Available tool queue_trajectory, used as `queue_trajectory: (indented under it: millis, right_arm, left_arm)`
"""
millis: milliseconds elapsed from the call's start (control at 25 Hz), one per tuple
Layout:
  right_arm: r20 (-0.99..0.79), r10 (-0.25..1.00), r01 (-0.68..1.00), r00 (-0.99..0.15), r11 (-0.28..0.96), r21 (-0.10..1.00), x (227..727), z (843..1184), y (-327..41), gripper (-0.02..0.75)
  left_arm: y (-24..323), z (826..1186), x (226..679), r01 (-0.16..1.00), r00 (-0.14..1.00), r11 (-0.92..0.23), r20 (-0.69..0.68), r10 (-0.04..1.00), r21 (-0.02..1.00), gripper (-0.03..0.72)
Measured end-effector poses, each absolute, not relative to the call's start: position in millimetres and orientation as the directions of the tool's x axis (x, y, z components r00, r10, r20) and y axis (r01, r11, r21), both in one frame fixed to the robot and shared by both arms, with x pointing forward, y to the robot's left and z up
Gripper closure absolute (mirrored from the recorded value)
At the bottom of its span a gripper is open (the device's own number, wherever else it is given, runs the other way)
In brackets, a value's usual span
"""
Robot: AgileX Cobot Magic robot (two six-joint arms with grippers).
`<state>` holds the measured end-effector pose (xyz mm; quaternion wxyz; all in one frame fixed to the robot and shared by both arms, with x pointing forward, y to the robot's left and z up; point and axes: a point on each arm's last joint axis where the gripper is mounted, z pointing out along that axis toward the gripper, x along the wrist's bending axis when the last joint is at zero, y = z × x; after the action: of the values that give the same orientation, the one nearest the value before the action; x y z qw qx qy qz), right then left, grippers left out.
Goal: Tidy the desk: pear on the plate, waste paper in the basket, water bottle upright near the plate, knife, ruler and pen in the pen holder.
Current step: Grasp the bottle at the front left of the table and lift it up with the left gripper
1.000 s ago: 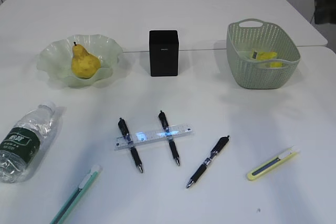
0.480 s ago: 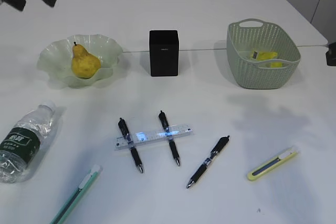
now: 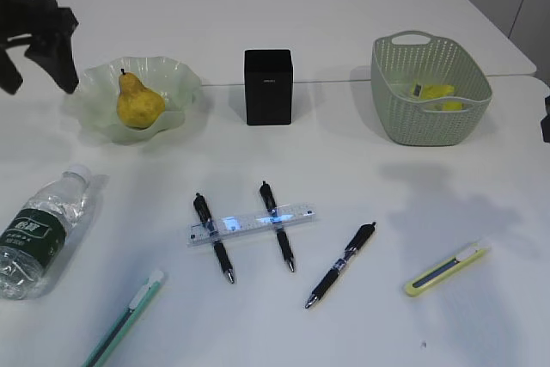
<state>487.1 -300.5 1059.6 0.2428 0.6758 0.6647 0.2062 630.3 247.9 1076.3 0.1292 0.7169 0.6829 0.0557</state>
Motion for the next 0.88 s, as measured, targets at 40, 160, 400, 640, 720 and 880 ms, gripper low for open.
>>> queue_trajectory:
  millis: [40,160,400,640,720,880]
  right_arm:
    - [-0.043,0.999,0.802,0.032,0.000,0.597,486,1059,-300,0.242]
    - [-0.027,0.999,0.808,0.037,-0.014,0.589,486,1059,-300,0.241]
    - [-0.002,0.999,0.809,0.044,-0.034,0.586,486,1059,-298,0.242]
    - [0.002,0.999,0.810,0.046,-0.038,0.585,485,1059,-298,0.241]
    - [0.002,0.999,0.811,0.046,-0.038,0.584,485,1059,-298,0.241]
    - [0.004,0.999,0.812,0.046,-0.040,0.582,485,1058,-298,0.242]
  left_arm:
    - [249,1069,628,0.971,0.058,-0.036,-0.086,0.995,0.236,0.140]
    - [251,1047,621,0.986,0.052,-0.040,-0.067,0.996,0.161,0.139]
    - [252,1022,619,0.996,0.047,-0.042,-0.057,0.997,0.083,0.139]
    - [252,999,626,0.998,0.045,-0.043,-0.045,0.998,0.034,0.109]
    - [252,989,629,0.999,0.046,-0.045,-0.037,0.998,0.013,0.101]
    - [252,971,633,0.998,0.049,-0.049,-0.023,0.999,-0.029,0.097]
